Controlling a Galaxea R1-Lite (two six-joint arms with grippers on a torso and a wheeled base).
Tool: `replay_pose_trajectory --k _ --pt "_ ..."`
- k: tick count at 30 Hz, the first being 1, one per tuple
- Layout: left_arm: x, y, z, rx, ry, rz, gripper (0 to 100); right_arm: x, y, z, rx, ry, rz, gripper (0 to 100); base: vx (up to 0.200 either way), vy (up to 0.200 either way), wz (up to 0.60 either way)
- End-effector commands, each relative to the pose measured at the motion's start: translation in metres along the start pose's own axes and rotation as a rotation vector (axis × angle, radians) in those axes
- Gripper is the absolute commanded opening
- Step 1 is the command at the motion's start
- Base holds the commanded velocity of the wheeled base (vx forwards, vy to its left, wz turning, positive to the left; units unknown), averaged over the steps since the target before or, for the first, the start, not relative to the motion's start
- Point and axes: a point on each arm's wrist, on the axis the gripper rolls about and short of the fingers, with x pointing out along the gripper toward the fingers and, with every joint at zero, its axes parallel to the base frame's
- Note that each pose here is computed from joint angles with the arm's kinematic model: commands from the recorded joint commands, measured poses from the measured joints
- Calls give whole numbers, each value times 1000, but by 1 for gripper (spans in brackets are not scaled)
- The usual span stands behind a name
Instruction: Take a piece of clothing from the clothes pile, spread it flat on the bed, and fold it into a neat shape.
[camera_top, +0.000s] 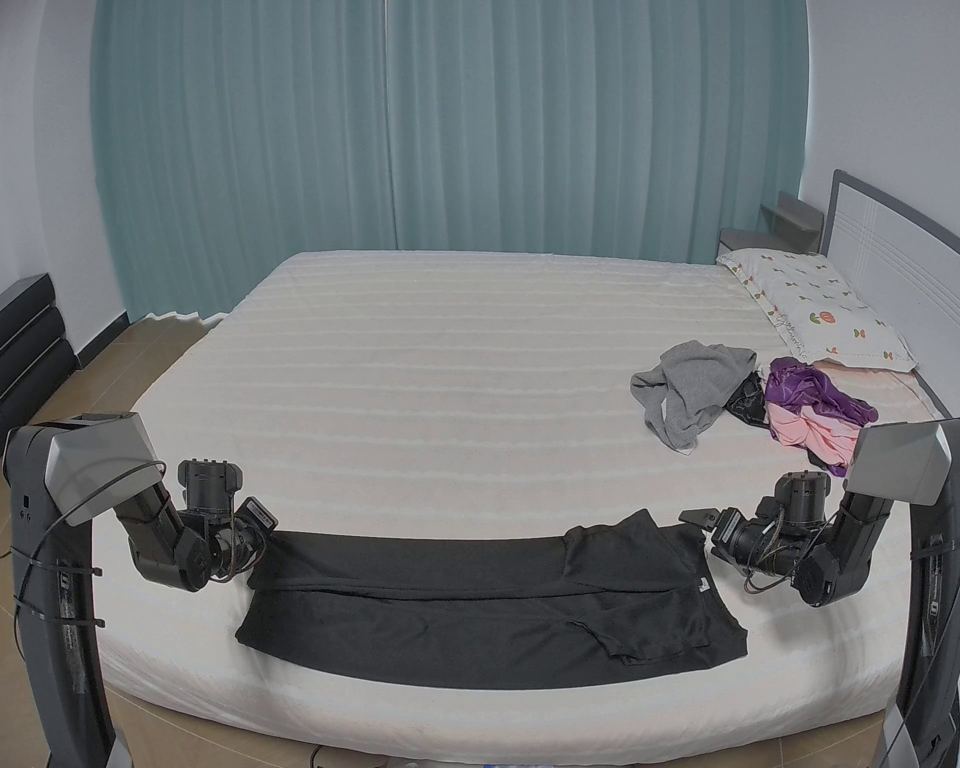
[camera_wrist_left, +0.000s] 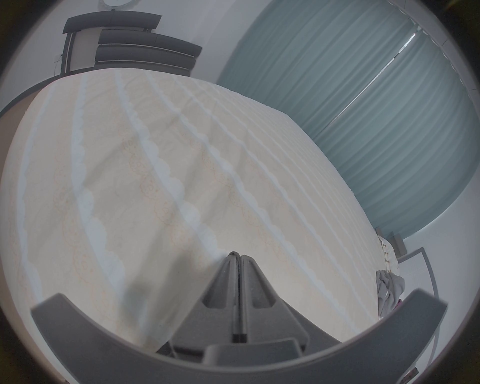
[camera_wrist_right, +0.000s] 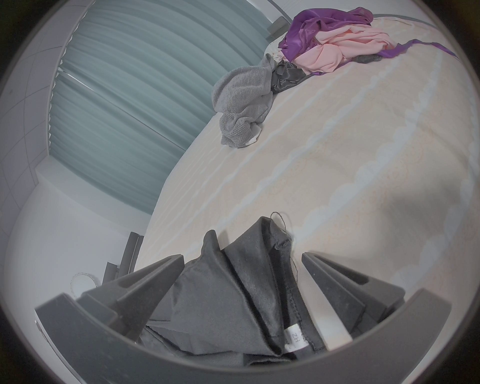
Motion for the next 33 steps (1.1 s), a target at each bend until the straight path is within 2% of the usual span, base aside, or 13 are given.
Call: replay_pose_trajectory --k 1,7,12,13,22,33 --pt "0 0 0 1 -1 0 0 5 -1 1 -2 -6 0 100 0 0 0" --pt "0 -1 -1 2 0 -1 0 19 -2 9 -3 -42 -40 100 0 0 0" --pt "0 -1 -1 3 2 -1 0 29 -1 12 -8 -46 -38 100 0 0 0" --pt "0 -1 -1 3 2 -1 0 31 0 11 -14 -44 -34 0 0 0 0" --pt "-3 -2 -4 7 11 -4 0 34 0 8 -43 -18 -50 0 0 0 0" --pt "-3 -4 -7 12 15 -10 0 31 -4 16 -30 -44 -54 0 0 0 0"
